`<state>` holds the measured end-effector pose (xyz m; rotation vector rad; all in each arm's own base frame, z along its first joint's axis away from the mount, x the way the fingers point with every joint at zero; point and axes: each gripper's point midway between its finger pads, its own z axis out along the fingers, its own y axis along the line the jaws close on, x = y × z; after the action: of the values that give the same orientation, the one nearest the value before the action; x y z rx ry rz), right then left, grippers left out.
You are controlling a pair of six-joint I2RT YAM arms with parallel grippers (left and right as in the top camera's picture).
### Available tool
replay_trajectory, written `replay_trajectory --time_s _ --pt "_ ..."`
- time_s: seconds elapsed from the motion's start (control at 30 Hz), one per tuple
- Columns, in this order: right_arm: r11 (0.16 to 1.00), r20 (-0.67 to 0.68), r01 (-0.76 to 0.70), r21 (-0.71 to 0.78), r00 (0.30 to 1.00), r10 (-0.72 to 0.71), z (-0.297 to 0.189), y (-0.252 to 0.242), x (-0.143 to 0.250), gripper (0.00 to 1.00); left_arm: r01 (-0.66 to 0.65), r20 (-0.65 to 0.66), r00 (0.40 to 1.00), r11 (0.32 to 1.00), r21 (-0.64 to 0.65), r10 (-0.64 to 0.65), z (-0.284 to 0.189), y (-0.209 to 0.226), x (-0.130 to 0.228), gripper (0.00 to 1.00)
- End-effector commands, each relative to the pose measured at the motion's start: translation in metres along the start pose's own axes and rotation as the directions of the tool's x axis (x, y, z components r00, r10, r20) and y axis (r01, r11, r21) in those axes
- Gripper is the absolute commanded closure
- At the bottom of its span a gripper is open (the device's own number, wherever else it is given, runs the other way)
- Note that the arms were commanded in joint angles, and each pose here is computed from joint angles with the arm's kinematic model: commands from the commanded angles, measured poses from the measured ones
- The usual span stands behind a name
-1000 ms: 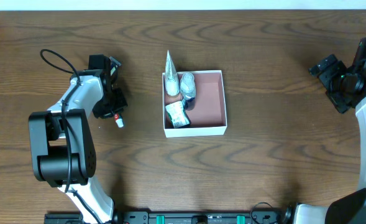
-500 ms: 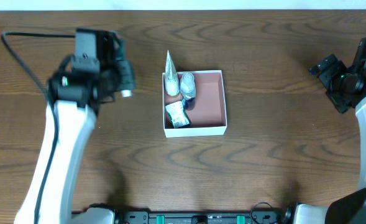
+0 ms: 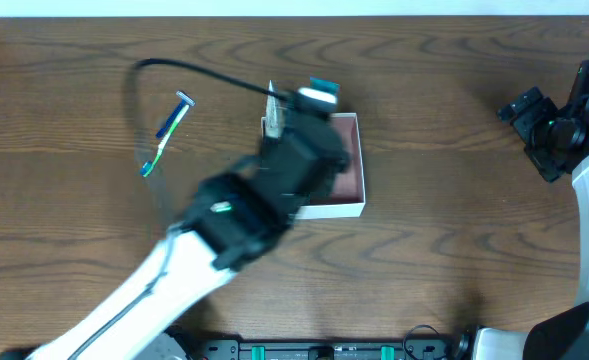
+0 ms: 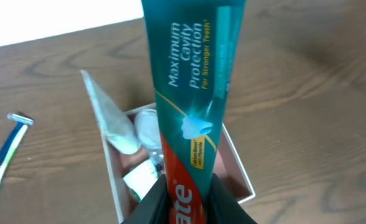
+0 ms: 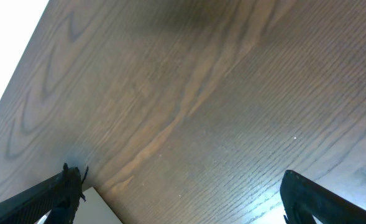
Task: Pack container
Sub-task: 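Carry toothpaste with left gripper and lower it into the box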
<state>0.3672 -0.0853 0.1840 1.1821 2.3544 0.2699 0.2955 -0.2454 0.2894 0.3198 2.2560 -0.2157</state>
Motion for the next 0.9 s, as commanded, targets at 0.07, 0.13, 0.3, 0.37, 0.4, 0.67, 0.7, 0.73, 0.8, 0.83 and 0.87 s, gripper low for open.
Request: replay_trajectory --time_s 0.07,0.13,0.3,0.37,0.4,0.67,0.7,0.73,0.8,0.83,0.87 --pt "1.000 0.013 0.009 -0.002 1.000 -0.009 -0.004 -0.001 -0.003 0.01 0.031 0.012 1.000 0.985 -0.171 -0.029 0.050 -0.018 0.018 0.81" --pt "1.000 0.013 0.009 -0.002 1.000 -0.009 -0.004 -0.001 -0.003 0.01 0.028 0.006 1.000 0.982 -0.188 -0.027 0.070 -0.028 0.026 0.81" --pt "1.000 0.013 0.009 -0.002 1.000 -0.009 -0.004 -0.001 -0.003 0.01 0.058 -0.027 0.997 0.969 -0.241 -0.066 0.105 -0.034 0.049 0.81" --pt "1.000 0.013 0.009 -0.003 1.000 -0.009 -0.004 -0.001 -0.002 0.01 0.058 -0.030 0.997 0.958 -0.280 -0.070 0.115 -0.031 0.057 0.81" --pt "1.000 0.013 0.009 -0.003 1.000 -0.009 -0.004 -0.001 -0.002 0.01 0.061 -0.029 0.997 0.954 -0.295 -0.073 0.119 -0.030 0.059 0.81" --pt "1.000 0.013 0.009 -0.003 1.000 -0.009 -0.004 -0.001 -0.002 0.01 0.095 -0.061 0.990 0.928 -0.361 -0.125 0.148 -0.024 0.086 0.82" --pt "1.000 0.013 0.009 -0.003 1.000 -0.009 -0.004 -0.001 -0.003 0.01 0.089 -0.068 0.990 0.926 -0.368 -0.123 0.150 -0.023 0.090 0.82" --pt "1.000 0.013 0.009 -0.003 1.000 -0.009 -0.004 -0.001 -0.002 0.01 0.084 -0.077 0.990 0.923 -0.375 -0.121 0.154 -0.021 0.093 0.81" --pt "1.000 0.013 0.009 -0.003 1.000 -0.009 -0.004 -0.001 -0.002 0.01 0.082 -0.089 0.988 0.916 -0.393 -0.127 0.160 -0.016 0.100 0.81" --pt "1.000 0.013 0.009 -0.003 1.000 -0.009 -0.004 -0.001 -0.002 0.01 0.080 -0.097 0.987 0.912 -0.402 -0.129 0.163 -0.014 0.104 0.81" --pt "1.000 0.013 0.009 -0.003 1.000 -0.009 -0.004 -0.001 -0.002 0.01 0.075 -0.103 0.986 0.909 -0.410 -0.128 0.166 -0.011 0.106 0.81"
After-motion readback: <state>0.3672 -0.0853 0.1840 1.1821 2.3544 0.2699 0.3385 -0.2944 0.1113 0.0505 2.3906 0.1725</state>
